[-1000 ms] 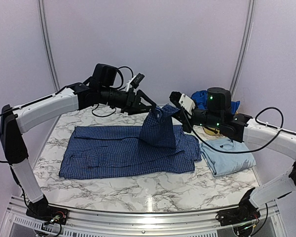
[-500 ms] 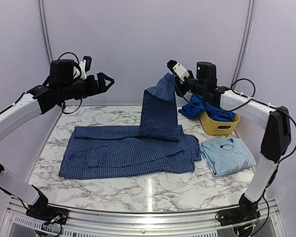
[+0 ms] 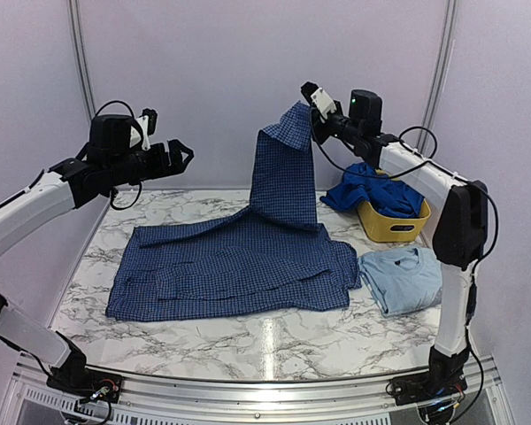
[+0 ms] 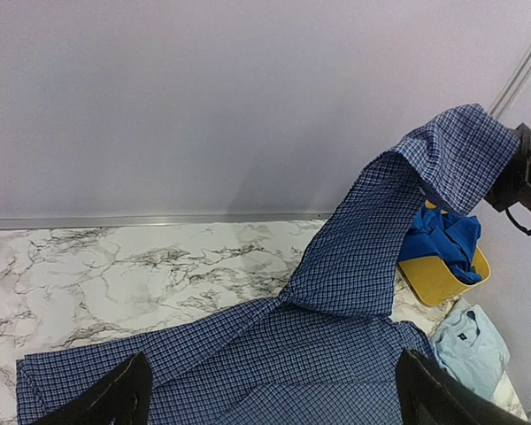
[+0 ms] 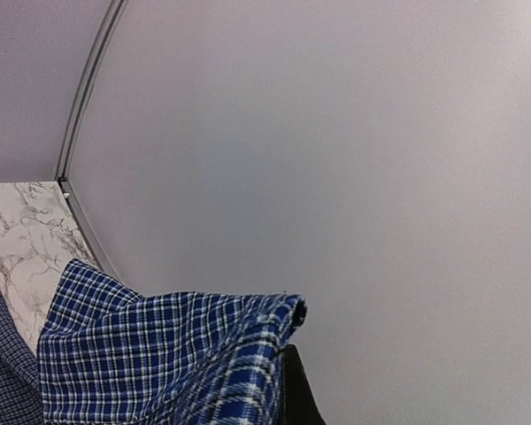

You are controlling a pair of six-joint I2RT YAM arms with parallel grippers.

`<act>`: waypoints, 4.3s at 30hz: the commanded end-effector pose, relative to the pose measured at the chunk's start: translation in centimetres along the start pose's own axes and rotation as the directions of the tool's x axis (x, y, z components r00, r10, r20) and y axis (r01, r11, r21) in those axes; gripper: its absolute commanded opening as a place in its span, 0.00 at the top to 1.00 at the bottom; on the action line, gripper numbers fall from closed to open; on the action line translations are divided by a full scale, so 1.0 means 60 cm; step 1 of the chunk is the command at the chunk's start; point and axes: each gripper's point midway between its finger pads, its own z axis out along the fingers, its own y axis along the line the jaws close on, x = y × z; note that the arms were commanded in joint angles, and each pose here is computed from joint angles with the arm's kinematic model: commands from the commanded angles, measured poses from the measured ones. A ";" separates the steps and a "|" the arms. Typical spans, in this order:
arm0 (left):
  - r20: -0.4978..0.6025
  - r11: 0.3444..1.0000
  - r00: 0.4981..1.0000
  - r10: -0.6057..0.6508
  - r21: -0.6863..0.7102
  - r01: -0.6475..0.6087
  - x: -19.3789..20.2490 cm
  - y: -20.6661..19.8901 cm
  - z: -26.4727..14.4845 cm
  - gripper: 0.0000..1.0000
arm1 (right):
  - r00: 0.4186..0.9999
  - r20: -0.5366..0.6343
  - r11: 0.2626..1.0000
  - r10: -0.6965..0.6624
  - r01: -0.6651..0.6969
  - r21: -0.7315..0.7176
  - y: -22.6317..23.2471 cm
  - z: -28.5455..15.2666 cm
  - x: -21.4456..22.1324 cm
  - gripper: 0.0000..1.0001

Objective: Fold and stack the mixed laundry pile
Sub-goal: Adjust the rectangle-folded shirt at the center of the board.

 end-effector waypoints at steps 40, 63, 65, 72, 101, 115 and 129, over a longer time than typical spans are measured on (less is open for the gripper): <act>-0.232 0.648 0.682 -0.694 -0.615 0.450 0.347 0.442 0.123 0.72 | 0.994 -0.099 0.974 0.044 -0.065 -0.215 0.157 -0.133 -0.016 1.00; -0.373 0.753 0.752 -0.544 -0.612 0.242 0.306 0.433 0.051 1.00 | 0.976 -0.204 0.872 0.074 -0.163 -0.462 0.232 -0.204 -0.019 1.00; -0.399 0.759 0.736 -0.547 -0.606 0.236 0.322 0.430 0.048 1.00 | 0.968 -0.242 0.864 0.069 -0.179 -0.470 0.244 -0.220 -0.004 1.00; -0.455 0.744 0.695 -0.557 -0.645 0.174 0.377 0.446 0.033 1.00 | 0.955 -0.287 0.856 0.070 -0.205 -0.474 0.248 -0.259 -0.009 1.00; -0.353 0.939 0.907 -0.230 -0.324 0.112 0.213 0.314 0.026 0.24 | 0.925 -0.372 0.690 0.075 -0.318 -0.651 0.392 -0.273 -0.009 1.00; -0.120 0.992 0.992 0.039 0.122 -0.025 0.220 0.052 -0.049 0.07 | 0.737 -0.650 0.373 0.184 -0.664 -0.648 0.586 -0.144 0.090 1.00; -0.147 0.976 0.977 0.154 0.174 -0.127 0.301 -0.055 -0.037 0.09 | 0.629 -0.689 0.456 0.359 -0.762 -0.459 0.513 -0.091 0.095 1.00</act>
